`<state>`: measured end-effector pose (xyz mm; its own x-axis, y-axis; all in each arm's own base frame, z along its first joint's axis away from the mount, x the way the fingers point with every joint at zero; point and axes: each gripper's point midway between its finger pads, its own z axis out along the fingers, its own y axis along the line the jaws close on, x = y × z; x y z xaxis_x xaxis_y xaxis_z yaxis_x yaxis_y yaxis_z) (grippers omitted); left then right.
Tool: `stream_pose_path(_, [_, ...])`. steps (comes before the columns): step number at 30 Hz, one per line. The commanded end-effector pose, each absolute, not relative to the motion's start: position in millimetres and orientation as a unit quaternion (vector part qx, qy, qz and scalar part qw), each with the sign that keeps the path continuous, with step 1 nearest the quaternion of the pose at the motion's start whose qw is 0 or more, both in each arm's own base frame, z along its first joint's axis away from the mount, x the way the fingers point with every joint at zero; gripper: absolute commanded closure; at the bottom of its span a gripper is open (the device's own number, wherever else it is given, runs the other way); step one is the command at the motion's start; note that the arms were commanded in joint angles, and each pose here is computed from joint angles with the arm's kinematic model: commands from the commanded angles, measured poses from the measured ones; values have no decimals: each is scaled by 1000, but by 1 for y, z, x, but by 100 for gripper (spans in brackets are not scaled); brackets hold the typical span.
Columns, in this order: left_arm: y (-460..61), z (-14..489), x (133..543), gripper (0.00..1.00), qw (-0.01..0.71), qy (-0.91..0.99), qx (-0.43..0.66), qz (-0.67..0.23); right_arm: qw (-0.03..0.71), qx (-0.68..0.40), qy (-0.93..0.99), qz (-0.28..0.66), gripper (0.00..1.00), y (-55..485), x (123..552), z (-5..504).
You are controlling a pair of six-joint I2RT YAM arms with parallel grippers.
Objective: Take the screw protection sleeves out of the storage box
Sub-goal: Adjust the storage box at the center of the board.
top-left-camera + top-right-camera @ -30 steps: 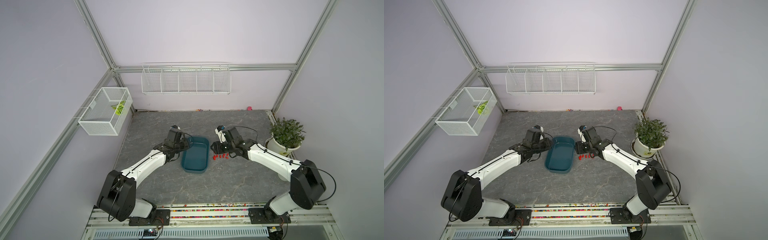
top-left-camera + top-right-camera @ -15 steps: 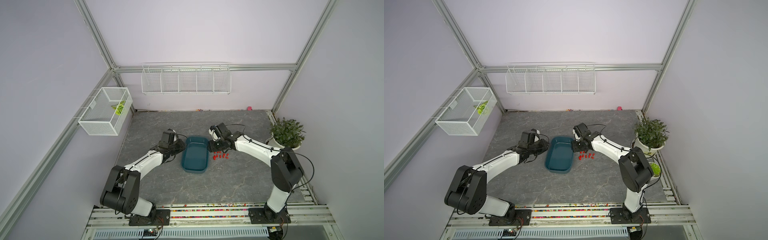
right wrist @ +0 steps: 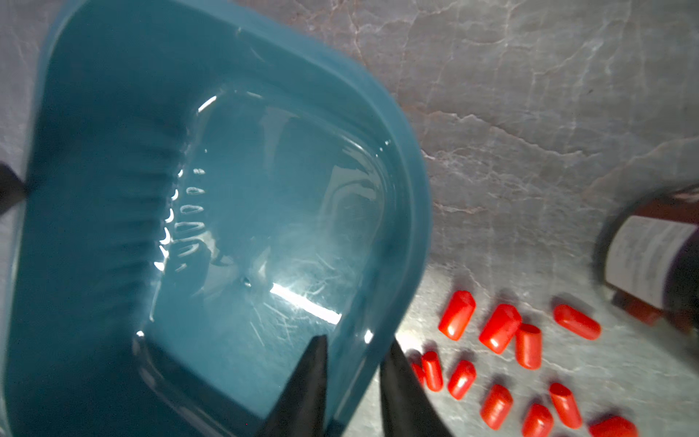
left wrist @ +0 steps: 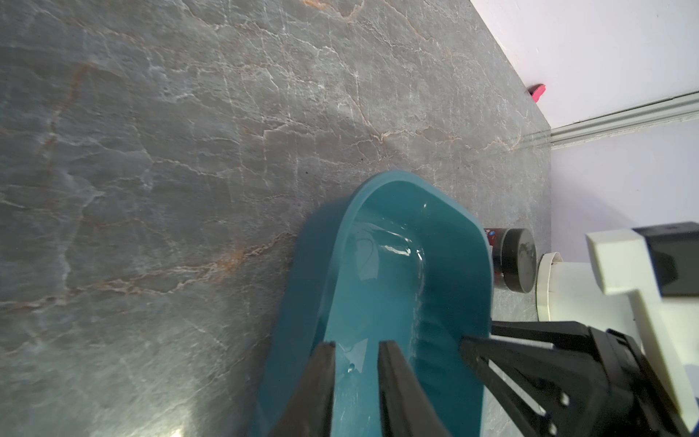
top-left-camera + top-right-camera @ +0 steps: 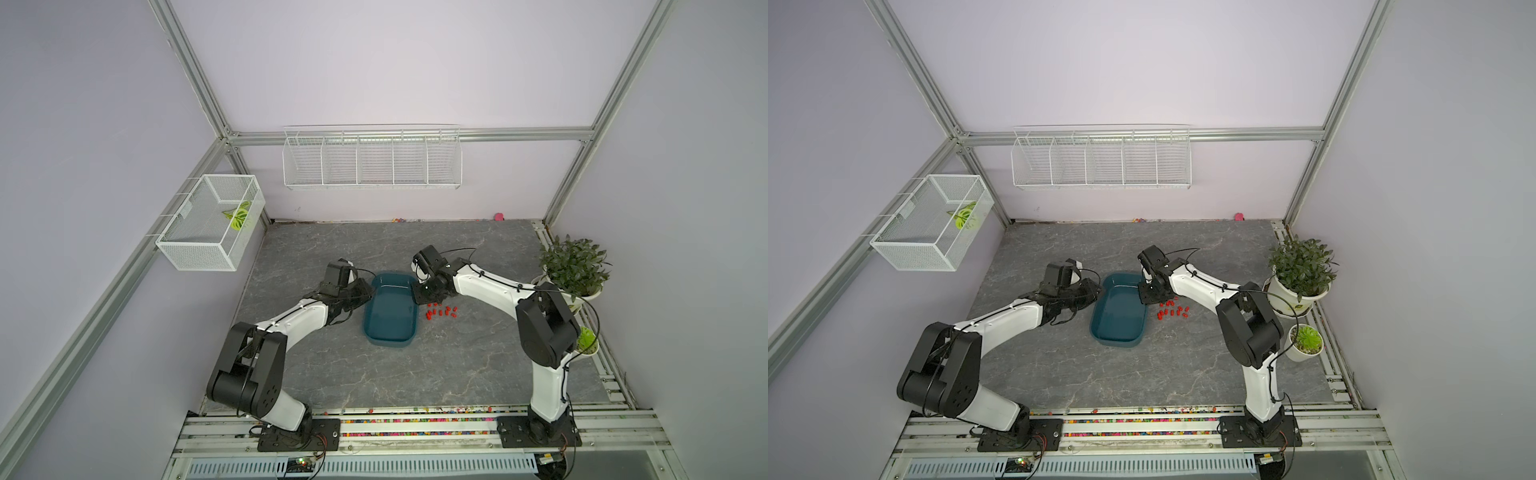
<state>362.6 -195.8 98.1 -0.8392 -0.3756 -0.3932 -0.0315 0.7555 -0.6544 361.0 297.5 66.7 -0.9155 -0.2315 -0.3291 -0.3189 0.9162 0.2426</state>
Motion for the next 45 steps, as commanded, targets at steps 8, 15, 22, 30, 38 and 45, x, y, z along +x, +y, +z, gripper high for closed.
stream_pose_path(8, [-195,121,364,73,304,879,-98,-354,135,-131,975,117,85,297,370,57])
stream_pose_path(15, [-192,130,361,73,324,871,-95,-357,135,-104,979,108,89,292,379,56])
stream_pose_path(22, [-189,134,360,72,333,868,-97,-356,146,-47,981,122,91,286,393,57])
stream_pose_path(30, [-189,134,359,73,335,867,-97,-356,150,-5,980,130,92,287,404,56])
stream_pose_path(38, [-189,134,359,72,335,867,-96,-356,158,8,978,138,92,287,413,63])
stream_pose_path(45, [-190,133,359,72,333,867,-96,-357,160,13,978,133,90,281,418,64])
